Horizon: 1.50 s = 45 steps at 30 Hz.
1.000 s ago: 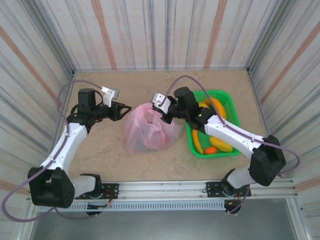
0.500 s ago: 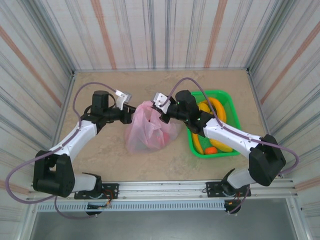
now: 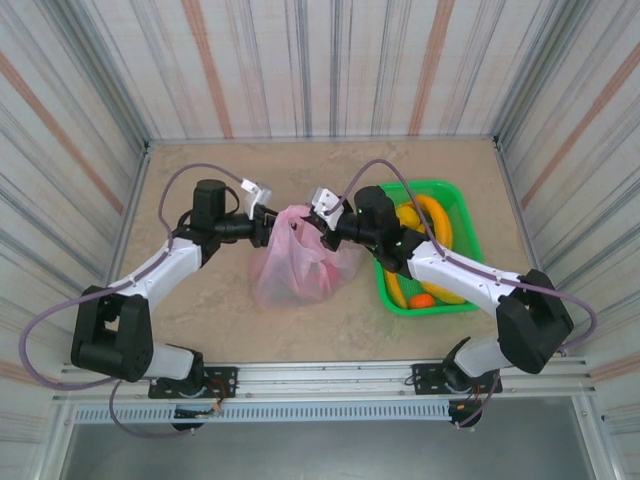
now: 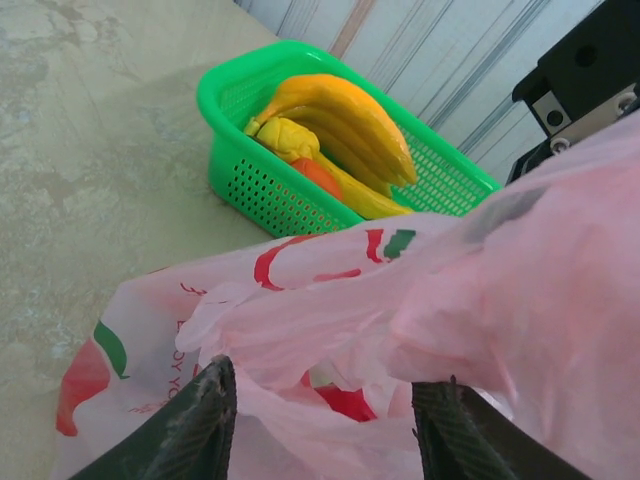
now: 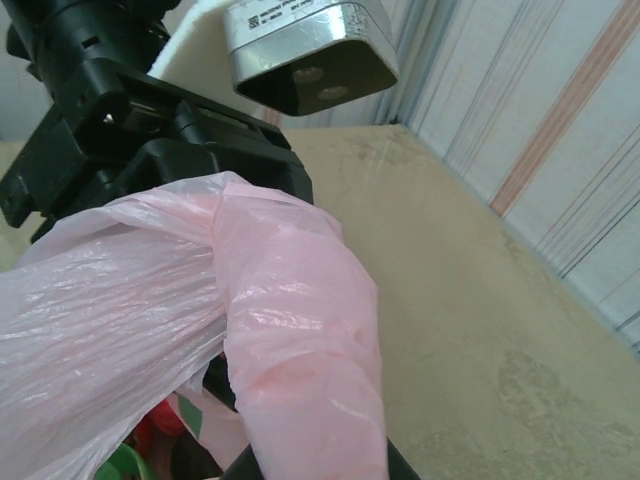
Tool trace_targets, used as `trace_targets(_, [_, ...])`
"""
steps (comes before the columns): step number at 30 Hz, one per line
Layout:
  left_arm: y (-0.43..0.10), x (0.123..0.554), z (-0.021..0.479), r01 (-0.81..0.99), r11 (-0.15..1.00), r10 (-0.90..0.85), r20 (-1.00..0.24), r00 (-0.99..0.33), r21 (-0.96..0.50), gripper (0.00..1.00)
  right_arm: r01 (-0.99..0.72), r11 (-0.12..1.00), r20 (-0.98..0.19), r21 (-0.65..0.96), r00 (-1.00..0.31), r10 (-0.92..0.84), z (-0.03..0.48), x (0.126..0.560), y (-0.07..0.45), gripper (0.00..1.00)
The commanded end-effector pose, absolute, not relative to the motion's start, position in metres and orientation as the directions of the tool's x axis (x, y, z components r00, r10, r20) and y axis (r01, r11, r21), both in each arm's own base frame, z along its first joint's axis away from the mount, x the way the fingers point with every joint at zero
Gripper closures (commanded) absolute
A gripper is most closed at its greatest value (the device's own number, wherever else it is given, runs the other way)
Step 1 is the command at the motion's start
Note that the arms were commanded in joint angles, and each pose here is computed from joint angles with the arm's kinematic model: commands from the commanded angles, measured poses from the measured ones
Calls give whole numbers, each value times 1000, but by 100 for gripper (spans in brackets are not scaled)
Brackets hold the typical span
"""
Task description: Place the fake fruits into the plastic bag and tie a complex knot
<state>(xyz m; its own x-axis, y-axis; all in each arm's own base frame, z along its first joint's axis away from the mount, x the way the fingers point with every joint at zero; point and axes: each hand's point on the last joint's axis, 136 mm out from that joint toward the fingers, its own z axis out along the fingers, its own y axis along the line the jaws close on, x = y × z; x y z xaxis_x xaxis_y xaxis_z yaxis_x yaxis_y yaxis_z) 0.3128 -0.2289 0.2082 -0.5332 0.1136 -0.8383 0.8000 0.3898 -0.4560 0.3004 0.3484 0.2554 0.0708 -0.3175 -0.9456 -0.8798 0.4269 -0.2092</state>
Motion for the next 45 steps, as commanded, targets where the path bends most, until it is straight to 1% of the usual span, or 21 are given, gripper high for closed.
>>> trace_targets(1, [-236, 311, 218, 826, 333, 94, -856, -509, -455, 55, -888, 429, -967, -165, 61, -247, 273, 295, 345, 100])
trace_targets(6, [-240, 308, 221, 833, 298, 90, -855, -511, -466, 59, -892, 428, -969, -144, 40, -243, 270, 295, 345, 100])
trace_targets(13, [-241, 302, 227, 845, 272, 90, -863, -498, -460, 58, -885, 444, -966, -143, 26, -259, 264, 299, 345, 100])
trace_targets(16, [-240, 303, 229, 847, 277, 87, -866, -492, -453, 60, -890, 436, -967, -135, 23, -253, 265, 298, 346, 100])
trace_targets(19, [-241, 303, 230, 845, 277, 85, -864, -496, -458, 69, -891, 434, -969, -131, 23, -244, 267, 296, 346, 100])
trace_targets(28, [-240, 303, 228, 841, 280, 88, -860, -503, -463, 100, -890, 441, -968, -120, 7, -251, 264, 297, 345, 100])
trace_targets(34, [-240, 302, 228, 843, 286, 90, -863, -497, -456, 100, -879, 463, -965, -117, -9, -262, 263, 301, 340, 100])
trace_targets(39, [-238, 302, 226, 841, 300, 98, -862, -497, -451, 100, -880, 463, -965, -106, -20, -260, 270, 300, 336, 78])
trace_targets(41, [-238, 302, 226, 840, 304, 100, -862, -496, -449, 100, -878, 469, -965, -96, -32, -259, 275, 299, 332, 65])
trace_targets(43, [-238, 302, 226, 840, 305, 99, -862, -496, -449, 100, -880, 468, -966, -78, -50, -255, 279, 297, 327, 57])
trace_targets(45, [-238, 301, 226, 839, 303, 99, -861, -499, -451, 100, -883, 467, -968, -54, -68, -242, 286, 293, 321, 44])
